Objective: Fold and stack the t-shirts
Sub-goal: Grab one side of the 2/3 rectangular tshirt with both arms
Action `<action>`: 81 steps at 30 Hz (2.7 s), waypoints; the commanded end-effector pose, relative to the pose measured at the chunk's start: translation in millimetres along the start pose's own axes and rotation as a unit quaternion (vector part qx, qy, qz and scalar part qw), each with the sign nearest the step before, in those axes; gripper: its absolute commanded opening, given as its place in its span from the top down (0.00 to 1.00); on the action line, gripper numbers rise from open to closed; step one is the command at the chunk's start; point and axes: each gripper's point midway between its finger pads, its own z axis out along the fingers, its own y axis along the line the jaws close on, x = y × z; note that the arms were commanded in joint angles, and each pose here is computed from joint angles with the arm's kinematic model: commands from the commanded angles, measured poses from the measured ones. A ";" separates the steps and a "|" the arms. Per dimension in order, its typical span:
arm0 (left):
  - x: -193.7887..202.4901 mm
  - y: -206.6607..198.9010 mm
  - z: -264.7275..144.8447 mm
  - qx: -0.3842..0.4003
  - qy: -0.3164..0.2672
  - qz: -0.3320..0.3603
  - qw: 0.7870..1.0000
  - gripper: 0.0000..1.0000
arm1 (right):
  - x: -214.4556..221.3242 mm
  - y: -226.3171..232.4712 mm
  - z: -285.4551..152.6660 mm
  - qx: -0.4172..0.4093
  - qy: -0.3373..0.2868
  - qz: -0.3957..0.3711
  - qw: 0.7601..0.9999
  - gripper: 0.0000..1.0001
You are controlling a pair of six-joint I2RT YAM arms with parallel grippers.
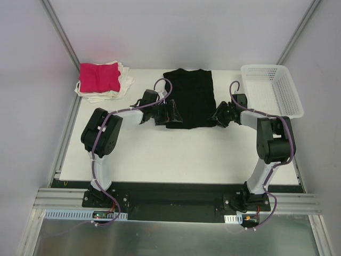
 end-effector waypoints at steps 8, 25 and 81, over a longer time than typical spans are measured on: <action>21.5 5.7 5.2 -0.004 0.032 -0.010 0.999 0.13 | -2.3 5.6 9.3 -0.022 -0.007 0.008 1.000 0.74; 37.4 -8.3 -19.1 0.016 0.043 -0.009 0.999 0.63 | 27.1 -2.6 -3.4 -0.030 0.012 0.010 0.999 0.99; 118.5 29.5 -73.8 -0.052 0.070 0.015 0.996 0.10 | 153.4 -65.0 -78.9 0.038 0.047 -0.059 0.996 0.43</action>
